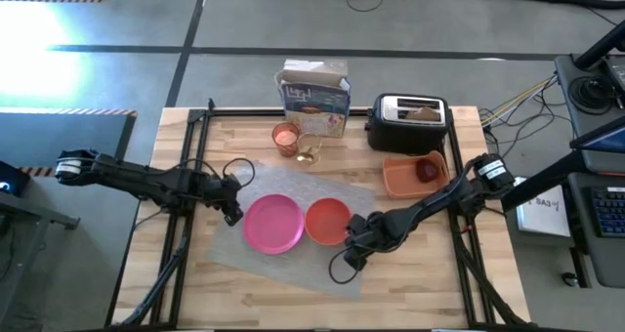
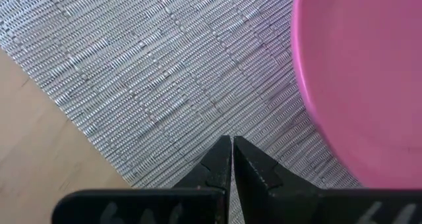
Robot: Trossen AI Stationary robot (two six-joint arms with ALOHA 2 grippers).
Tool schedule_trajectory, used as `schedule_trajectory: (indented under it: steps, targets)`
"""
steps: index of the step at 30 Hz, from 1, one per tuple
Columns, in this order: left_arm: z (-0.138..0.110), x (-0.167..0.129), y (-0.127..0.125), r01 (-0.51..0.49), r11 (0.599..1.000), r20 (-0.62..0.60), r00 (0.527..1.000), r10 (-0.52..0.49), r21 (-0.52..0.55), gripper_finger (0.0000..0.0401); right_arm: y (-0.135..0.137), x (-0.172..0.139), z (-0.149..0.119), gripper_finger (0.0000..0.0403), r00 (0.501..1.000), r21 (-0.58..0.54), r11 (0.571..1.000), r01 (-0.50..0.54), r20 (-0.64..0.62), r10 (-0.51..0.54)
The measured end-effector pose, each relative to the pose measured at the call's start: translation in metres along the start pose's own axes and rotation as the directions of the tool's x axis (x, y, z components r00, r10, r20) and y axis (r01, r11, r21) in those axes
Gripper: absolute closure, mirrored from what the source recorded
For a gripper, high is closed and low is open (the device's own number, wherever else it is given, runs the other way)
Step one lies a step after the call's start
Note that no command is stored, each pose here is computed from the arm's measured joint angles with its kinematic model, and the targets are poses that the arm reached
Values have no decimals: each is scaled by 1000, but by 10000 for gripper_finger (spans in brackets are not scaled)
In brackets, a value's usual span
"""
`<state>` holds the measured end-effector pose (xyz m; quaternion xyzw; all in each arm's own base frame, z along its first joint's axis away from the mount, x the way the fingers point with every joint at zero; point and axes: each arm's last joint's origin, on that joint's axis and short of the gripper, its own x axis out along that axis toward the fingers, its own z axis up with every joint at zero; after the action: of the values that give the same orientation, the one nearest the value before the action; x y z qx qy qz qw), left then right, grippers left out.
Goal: Arrange a breakfast setting
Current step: Move the table mat to the center of the table
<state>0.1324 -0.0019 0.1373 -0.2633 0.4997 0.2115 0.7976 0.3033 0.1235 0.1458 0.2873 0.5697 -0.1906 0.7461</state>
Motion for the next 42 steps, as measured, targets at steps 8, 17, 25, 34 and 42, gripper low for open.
schedule_trajectory:
  steps: [8,17,25,34,42]
  targets:
    - [0,0,0,0,1000,-1,1000,0,0,401,-5,11,-4,340,999,-9,999,32,-25,-32]
    - [-1,9,-2,6,1000,-64,998,-6,-5,401,-11,11,-4,340,996,-54,995,79,-27,-81]
    - [5,18,-10,61,998,-60,996,-61,-8,401,-22,11,0,340,986,-81,984,158,-46,-162]
    - [4,18,-15,148,989,-98,984,-150,-28,401,-31,12,9,340,979,-107,975,193,-46,-199]
    - [0,18,-19,181,983,-138,973,-185,-35,401,-40,10,12,340,965,-122,962,244,-66,-254]
